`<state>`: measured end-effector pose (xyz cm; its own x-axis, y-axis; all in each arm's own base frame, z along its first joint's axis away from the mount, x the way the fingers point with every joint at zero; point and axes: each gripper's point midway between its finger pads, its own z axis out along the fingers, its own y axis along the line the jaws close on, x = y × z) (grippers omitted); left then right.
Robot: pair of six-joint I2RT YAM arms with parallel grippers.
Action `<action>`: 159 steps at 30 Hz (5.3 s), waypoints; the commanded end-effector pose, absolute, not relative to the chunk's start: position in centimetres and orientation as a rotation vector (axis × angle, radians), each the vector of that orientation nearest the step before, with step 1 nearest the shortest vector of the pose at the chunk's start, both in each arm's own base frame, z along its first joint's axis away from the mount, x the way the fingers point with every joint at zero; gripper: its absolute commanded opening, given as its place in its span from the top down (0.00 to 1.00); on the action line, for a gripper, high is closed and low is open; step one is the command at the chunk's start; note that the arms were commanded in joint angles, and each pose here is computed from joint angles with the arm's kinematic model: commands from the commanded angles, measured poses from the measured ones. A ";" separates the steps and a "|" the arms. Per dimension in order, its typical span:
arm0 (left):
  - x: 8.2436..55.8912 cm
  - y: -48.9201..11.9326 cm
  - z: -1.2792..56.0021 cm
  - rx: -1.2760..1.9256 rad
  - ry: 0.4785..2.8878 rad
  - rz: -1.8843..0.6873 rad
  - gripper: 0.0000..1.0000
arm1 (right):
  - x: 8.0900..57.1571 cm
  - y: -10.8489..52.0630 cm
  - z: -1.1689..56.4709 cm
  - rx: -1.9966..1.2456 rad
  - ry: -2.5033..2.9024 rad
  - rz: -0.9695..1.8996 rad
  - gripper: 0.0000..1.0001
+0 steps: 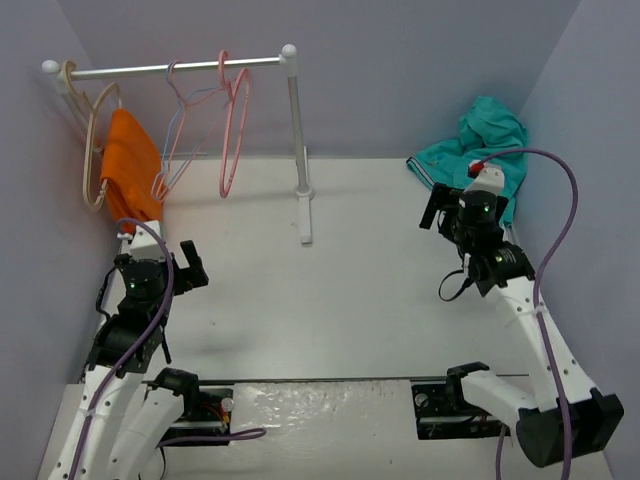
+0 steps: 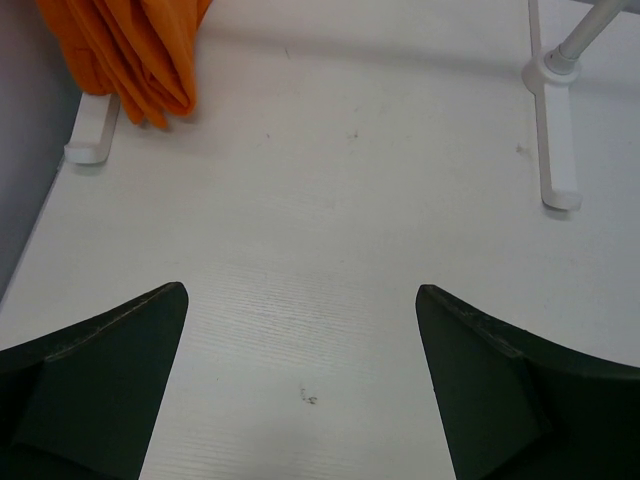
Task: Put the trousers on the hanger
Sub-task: Flatten out the trousers at the center of the board.
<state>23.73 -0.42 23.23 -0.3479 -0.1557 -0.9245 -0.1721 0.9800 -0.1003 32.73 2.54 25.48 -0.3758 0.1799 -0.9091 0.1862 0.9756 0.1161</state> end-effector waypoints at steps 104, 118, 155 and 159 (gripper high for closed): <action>27.1 -10.5 17.7 -0.296 2.216 -0.525 0.04 | 21.2 21.5 16.5 0.059 2.155 0.439 0.32; 35.1 -16.1 9.7 -0.128 2.396 -0.460 0.23 | 17.3 19.7 7.2 0.230 2.420 0.477 0.34; 32.9 -17.9 4.4 -0.014 2.509 -0.344 0.63 | 11.6 20.3 -0.6 0.166 2.779 0.354 0.56; 33.2 -17.8 4.7 0.005 2.515 -0.318 1.00 | 12.1 20.1 -0.1 0.186 2.744 0.356 1.00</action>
<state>31.78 -17.43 3.32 -0.8497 -0.0750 -0.5219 0.0591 0.9701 -0.2356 12.81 21.30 0.73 -0.9192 0.1818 -0.3494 0.0683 0.9472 0.3133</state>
